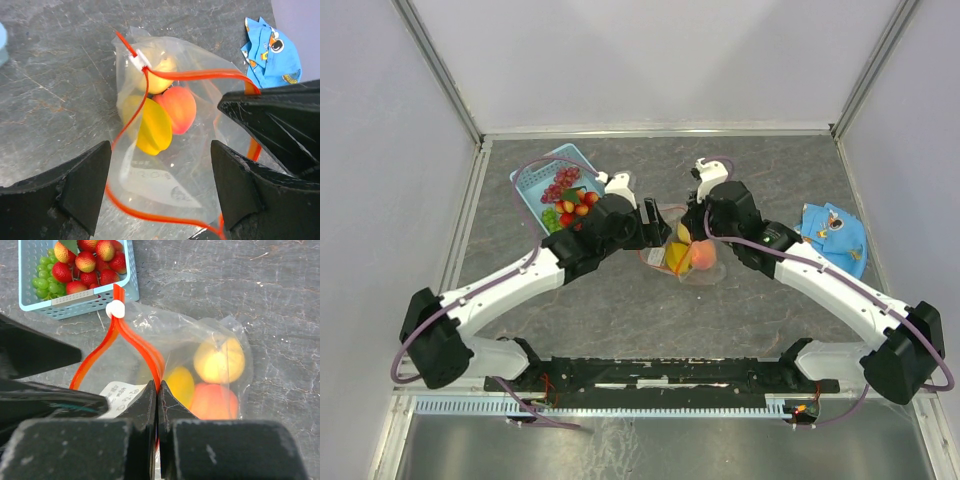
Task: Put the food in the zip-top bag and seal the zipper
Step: Place the fake fruit in the zipper food storage bag, then pick up the fake fruit from the bin.
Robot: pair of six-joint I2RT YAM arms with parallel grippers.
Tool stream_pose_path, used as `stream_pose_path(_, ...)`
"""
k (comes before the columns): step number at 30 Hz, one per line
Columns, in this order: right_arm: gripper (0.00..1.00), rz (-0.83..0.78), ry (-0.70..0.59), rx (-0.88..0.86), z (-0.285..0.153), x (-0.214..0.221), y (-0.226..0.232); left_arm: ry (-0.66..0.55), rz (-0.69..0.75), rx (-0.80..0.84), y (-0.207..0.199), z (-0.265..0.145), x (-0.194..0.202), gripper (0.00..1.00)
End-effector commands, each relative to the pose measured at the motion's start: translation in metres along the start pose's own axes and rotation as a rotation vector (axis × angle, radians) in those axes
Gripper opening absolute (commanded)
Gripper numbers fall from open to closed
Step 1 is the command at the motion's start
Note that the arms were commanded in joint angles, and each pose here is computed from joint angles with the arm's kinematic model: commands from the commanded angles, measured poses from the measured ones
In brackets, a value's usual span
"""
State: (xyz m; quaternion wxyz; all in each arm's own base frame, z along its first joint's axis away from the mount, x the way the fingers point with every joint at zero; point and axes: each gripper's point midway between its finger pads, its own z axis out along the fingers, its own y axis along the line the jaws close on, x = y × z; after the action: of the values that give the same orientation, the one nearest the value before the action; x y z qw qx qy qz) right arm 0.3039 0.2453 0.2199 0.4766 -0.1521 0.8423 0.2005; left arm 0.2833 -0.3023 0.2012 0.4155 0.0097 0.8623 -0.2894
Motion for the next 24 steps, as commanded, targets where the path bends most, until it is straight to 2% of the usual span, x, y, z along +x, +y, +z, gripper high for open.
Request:
stream_pose_path(1,0.02,-0.018,-0.082,0.044,-0.008,-0.022,-0.008,-0.115,0.074,-0.014,-0.005,-0.039,-0.046,0.86)
stream_pose_path(9,0.02,-0.058,-0.103,0.114,-0.013,-0.021,-0.023,-0.122,0.133,-0.214,0.043,-0.063,-0.073,0.88)
stream_pose_path(24,0.02,-0.109,-0.121,0.155,-0.017,-0.007,-0.037,-0.032,0.007,-0.526,0.192,-0.053,-0.116,0.85)
